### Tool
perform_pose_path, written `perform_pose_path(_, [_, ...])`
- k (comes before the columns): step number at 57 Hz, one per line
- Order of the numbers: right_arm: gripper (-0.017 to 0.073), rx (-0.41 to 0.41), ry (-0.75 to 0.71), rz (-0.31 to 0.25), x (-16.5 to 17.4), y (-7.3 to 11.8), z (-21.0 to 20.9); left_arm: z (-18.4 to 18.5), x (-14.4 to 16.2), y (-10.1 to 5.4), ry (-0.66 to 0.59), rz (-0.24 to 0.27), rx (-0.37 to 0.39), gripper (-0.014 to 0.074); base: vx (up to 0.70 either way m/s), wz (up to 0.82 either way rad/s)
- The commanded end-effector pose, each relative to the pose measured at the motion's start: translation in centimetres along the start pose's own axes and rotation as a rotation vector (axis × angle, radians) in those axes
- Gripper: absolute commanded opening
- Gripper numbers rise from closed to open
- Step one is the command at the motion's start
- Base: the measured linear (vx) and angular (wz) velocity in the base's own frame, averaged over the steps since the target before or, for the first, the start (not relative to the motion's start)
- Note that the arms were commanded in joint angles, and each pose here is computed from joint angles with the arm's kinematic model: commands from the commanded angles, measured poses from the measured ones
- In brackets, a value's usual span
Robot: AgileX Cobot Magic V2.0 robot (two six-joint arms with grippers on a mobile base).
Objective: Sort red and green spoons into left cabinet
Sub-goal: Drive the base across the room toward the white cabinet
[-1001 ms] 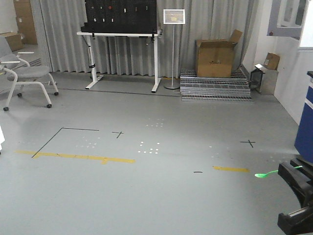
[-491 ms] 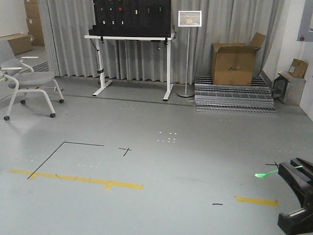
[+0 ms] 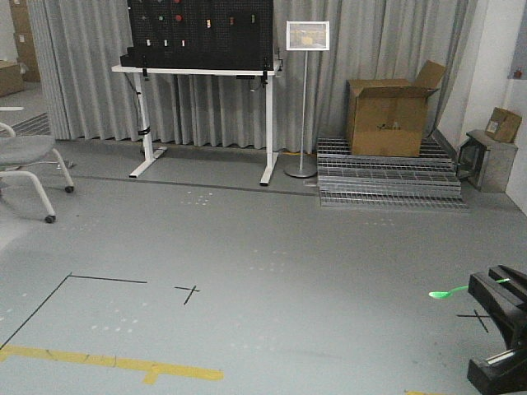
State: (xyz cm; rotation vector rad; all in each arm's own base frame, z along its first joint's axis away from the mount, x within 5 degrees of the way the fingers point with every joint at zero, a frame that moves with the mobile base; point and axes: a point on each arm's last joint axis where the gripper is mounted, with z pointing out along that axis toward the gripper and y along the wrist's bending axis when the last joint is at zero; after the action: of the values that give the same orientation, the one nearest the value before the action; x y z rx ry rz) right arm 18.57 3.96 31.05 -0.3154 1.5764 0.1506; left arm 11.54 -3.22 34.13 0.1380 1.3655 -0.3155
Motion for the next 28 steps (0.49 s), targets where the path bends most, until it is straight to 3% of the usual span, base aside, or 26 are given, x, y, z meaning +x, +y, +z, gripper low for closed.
perform_pose_path(1, [0.0022,-0.022,-0.100,-0.002,-1.66,0.11,-0.12,0.07,-1.59,-0.35,-0.096,-0.008,0.031,-0.0006,0.63,-0.14])
perform_pose_path(28, [0.0022,-0.022,-0.101,-0.002,-1.66,0.11,-0.12,0.07,-1.59,-0.35,-0.096,-0.007,0.031,-0.0006,0.64,-0.12])
